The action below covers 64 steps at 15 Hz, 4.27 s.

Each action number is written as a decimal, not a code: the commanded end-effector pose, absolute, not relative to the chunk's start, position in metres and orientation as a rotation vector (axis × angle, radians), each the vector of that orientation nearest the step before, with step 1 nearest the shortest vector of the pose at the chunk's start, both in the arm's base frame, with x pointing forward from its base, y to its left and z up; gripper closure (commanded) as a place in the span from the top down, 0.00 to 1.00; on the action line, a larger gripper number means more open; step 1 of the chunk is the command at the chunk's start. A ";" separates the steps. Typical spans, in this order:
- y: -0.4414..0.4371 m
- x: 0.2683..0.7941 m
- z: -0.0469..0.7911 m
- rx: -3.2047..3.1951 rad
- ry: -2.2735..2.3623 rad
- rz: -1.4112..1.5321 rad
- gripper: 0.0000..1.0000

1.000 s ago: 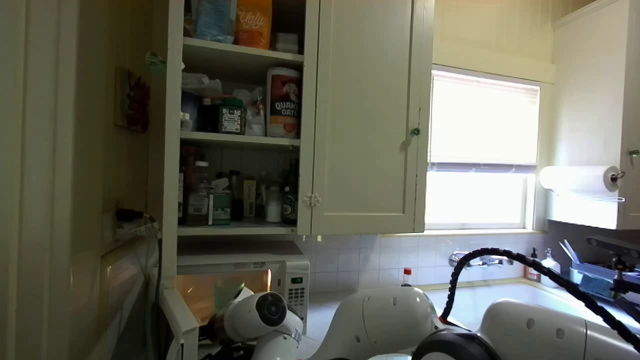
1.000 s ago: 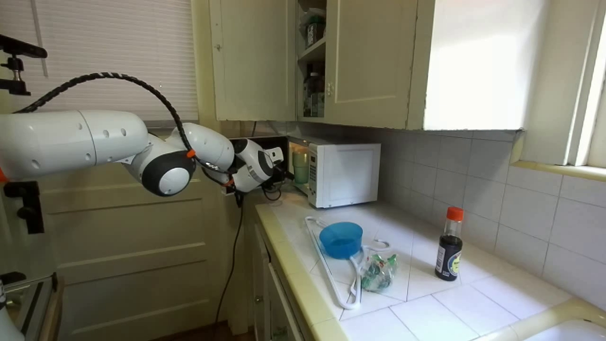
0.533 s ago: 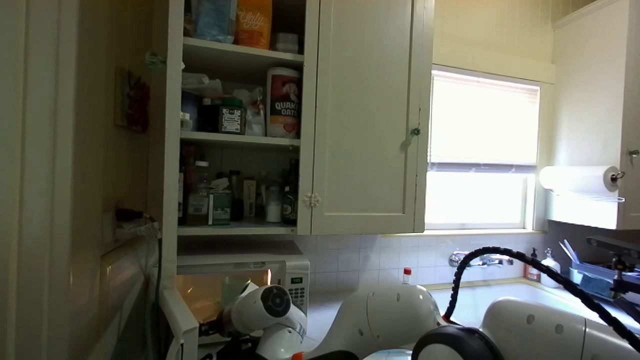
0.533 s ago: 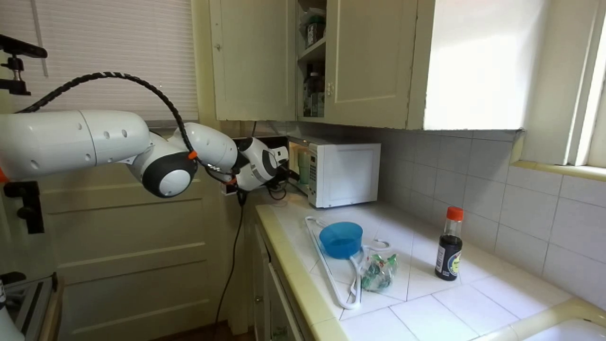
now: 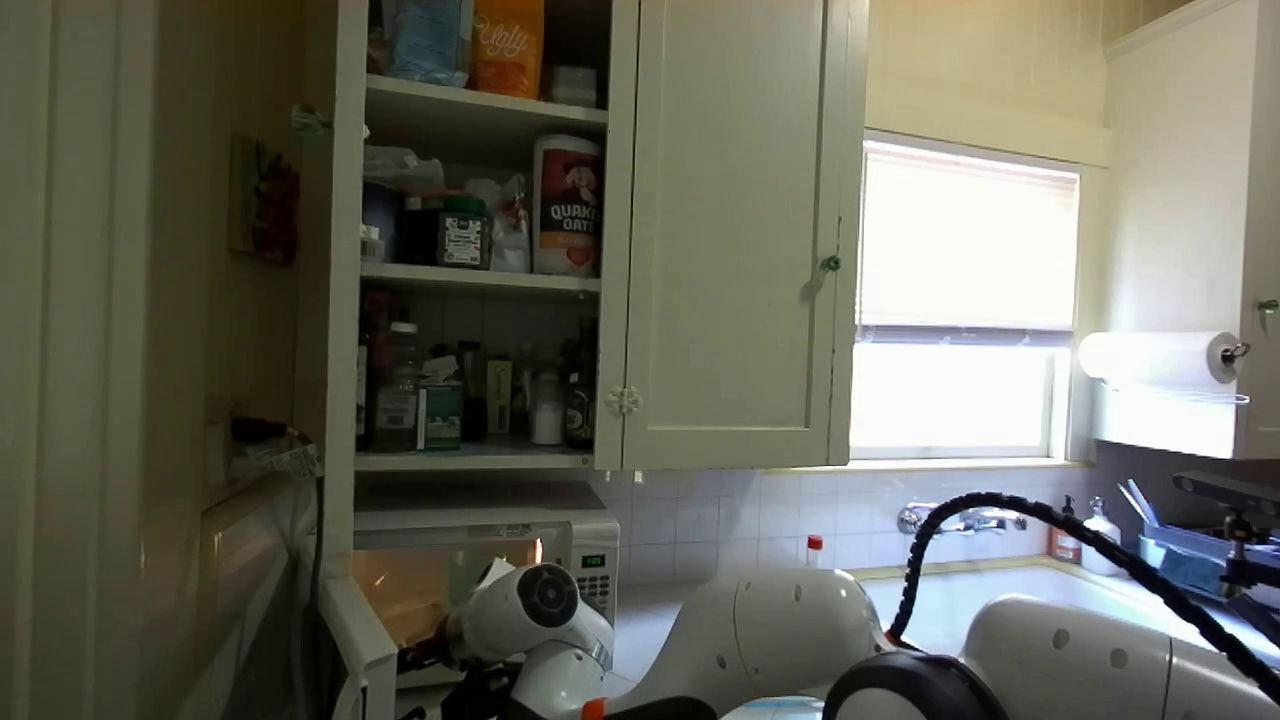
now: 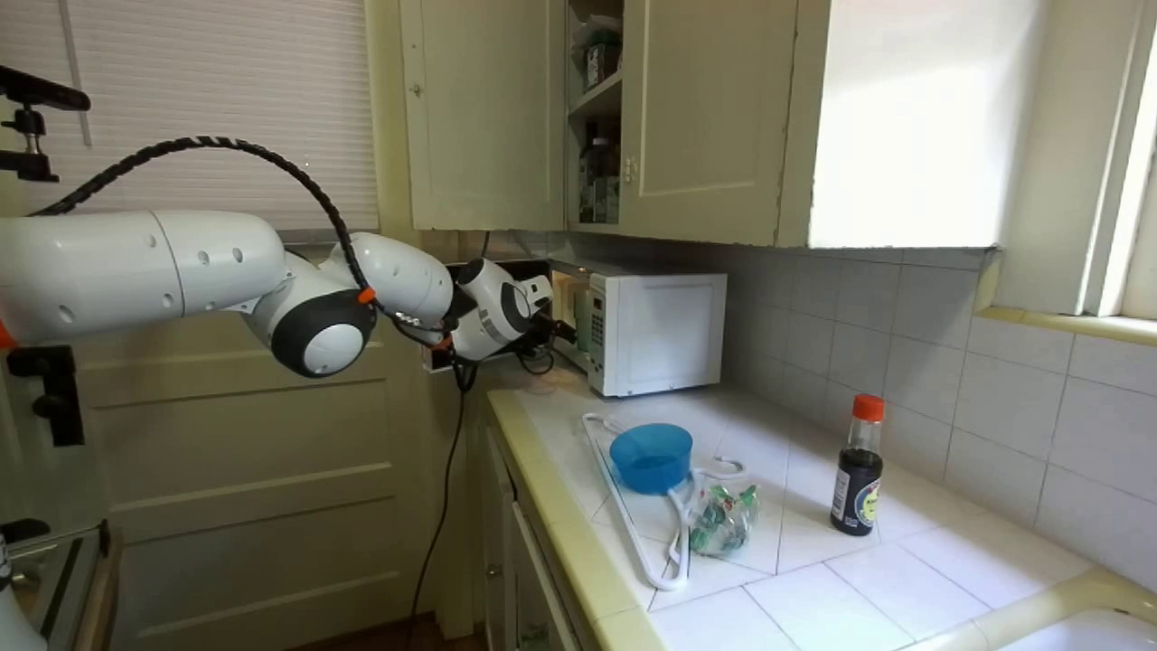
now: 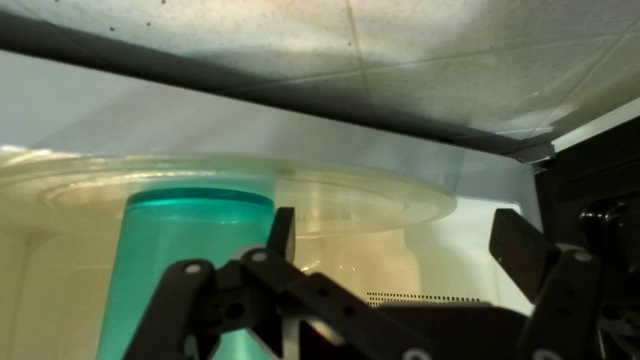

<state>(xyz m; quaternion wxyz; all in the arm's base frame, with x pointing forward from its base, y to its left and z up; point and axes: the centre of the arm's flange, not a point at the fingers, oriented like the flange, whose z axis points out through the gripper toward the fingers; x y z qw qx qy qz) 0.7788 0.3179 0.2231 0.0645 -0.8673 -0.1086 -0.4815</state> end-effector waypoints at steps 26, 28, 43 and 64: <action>0.367 0.704 0.169 -2.441 -0.030 -2.160 1.00; 0.366 0.705 0.164 -2.424 0.030 -2.197 1.00; 0.334 0.700 0.162 -2.240 0.401 -2.317 1.00; 0.297 0.783 0.231 -2.525 0.221 -2.079 1.00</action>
